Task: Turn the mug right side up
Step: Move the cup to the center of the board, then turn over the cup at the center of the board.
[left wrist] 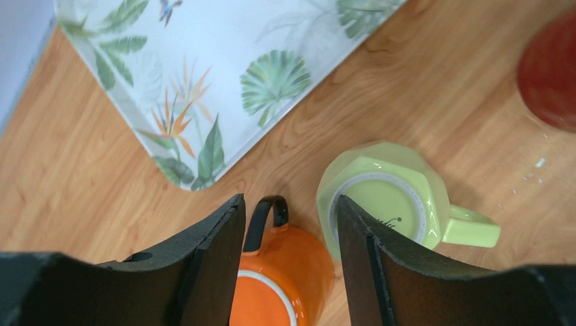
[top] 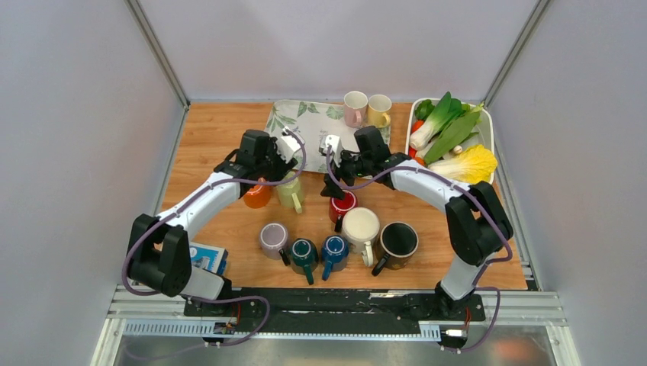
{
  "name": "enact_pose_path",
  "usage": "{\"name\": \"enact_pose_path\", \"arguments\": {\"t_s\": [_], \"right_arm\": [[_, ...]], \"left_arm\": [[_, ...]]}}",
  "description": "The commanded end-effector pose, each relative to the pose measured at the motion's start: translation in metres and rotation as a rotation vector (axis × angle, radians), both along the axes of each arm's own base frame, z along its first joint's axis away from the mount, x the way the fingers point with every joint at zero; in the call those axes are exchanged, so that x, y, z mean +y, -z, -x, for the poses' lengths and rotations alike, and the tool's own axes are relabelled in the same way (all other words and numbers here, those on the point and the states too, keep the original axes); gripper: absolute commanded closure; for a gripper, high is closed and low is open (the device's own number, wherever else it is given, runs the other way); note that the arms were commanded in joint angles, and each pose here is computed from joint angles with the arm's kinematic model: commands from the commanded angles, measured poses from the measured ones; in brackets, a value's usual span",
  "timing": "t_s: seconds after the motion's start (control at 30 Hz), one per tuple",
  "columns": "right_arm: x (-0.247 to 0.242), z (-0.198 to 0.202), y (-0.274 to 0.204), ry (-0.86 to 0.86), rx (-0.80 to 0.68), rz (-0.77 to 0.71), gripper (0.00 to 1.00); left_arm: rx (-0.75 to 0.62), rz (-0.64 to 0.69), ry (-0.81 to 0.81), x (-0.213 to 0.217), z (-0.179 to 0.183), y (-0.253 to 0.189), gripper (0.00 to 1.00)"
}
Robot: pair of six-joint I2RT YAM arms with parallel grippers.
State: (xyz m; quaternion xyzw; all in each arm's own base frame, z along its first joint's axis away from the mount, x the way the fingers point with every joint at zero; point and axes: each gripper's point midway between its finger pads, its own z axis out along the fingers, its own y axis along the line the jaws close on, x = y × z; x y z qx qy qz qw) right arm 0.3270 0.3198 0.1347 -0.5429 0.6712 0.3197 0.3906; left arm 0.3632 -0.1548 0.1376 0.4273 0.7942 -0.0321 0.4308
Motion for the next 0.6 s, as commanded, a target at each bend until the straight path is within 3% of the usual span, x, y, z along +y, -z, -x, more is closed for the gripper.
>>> {"name": "enact_pose_path", "arguments": {"t_s": [0.0, 0.27, 0.43, 0.57], "right_arm": [[0.036, -0.023, -0.029, 0.038, -0.057, -0.079, 0.05], [0.082, -0.017, -0.01, 0.017, -0.04, -0.051, 0.05], [0.104, -0.009, 0.01, 0.024, -0.004, -0.022, 0.06], [0.105, -0.025, 0.024, 0.162, 0.03, 0.0, 0.06]], "left_arm": [[0.032, 0.123, -0.226, 0.021, -0.027, -0.017, 0.4], [0.101, 0.455, -0.217, 0.007, -0.02, -0.071, 0.38], [0.047, 0.486, -0.266, 0.02, -0.015, -0.09, 0.37], [0.012, 0.493, -0.292, 0.032, -0.01, -0.096, 0.37]]}}
